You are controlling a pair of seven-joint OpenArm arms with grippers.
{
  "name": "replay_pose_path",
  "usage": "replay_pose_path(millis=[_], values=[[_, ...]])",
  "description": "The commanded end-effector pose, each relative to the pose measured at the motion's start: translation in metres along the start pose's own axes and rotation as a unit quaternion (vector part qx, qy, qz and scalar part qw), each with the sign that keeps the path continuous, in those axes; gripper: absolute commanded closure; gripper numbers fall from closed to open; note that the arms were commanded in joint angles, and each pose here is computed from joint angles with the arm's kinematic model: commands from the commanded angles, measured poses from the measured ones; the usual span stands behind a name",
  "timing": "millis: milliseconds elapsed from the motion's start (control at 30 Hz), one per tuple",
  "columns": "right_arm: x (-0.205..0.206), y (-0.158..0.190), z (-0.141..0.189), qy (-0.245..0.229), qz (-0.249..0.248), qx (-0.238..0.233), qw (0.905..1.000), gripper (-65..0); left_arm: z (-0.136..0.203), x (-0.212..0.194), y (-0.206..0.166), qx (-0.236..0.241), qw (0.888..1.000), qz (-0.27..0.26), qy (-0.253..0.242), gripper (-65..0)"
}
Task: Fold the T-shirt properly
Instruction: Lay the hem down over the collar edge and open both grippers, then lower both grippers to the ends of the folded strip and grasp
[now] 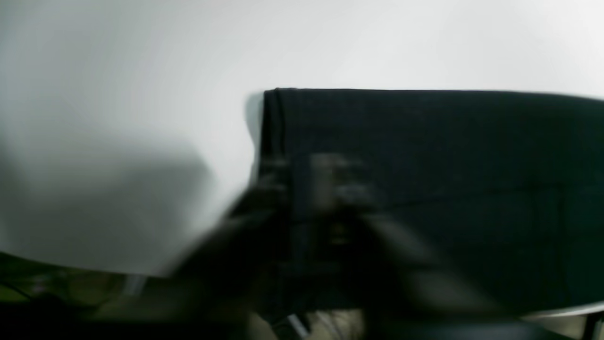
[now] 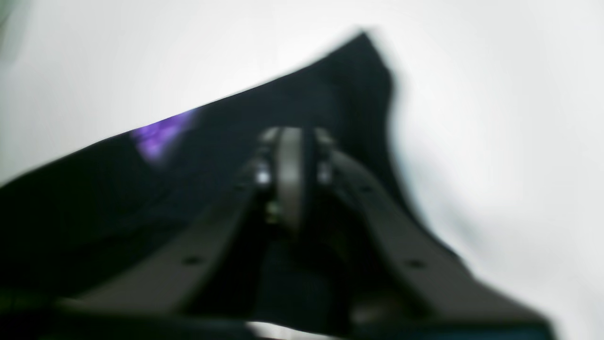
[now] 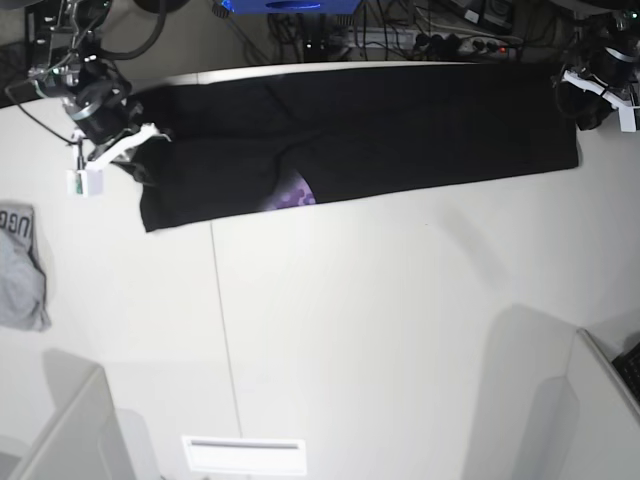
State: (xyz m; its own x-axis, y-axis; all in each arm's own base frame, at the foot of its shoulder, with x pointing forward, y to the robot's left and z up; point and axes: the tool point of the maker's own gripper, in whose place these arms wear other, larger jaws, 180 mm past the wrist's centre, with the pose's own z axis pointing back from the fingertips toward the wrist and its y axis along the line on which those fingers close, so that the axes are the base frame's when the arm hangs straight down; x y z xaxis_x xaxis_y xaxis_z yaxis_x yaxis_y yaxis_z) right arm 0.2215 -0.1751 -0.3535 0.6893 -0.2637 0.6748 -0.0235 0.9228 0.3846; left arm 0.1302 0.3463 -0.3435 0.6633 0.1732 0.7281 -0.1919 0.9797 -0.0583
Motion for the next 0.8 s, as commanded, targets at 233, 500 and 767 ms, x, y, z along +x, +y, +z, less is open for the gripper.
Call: replay_pose_path(millis=[233, 500, 767], values=[[-0.013, -0.027, -0.021, 0.028, -0.038, -0.023, 0.9986, 0.0, -0.02, -0.017, 0.023, 0.014, 0.999, 0.051, 0.008, 0.0], [-0.033, -0.059, -0.045, 0.064, -0.083, -0.048, 0.9933, 0.0, -0.058, -0.042, 0.017, 0.022, 0.997, 0.024, 0.063, 0.0], [-0.025, -0.081, -0.066, 0.073, -0.035, -0.112, 0.9904, 0.0, -0.087, -0.016, 0.018, 0.036, 0.998, 0.014, 0.044, 0.0]])
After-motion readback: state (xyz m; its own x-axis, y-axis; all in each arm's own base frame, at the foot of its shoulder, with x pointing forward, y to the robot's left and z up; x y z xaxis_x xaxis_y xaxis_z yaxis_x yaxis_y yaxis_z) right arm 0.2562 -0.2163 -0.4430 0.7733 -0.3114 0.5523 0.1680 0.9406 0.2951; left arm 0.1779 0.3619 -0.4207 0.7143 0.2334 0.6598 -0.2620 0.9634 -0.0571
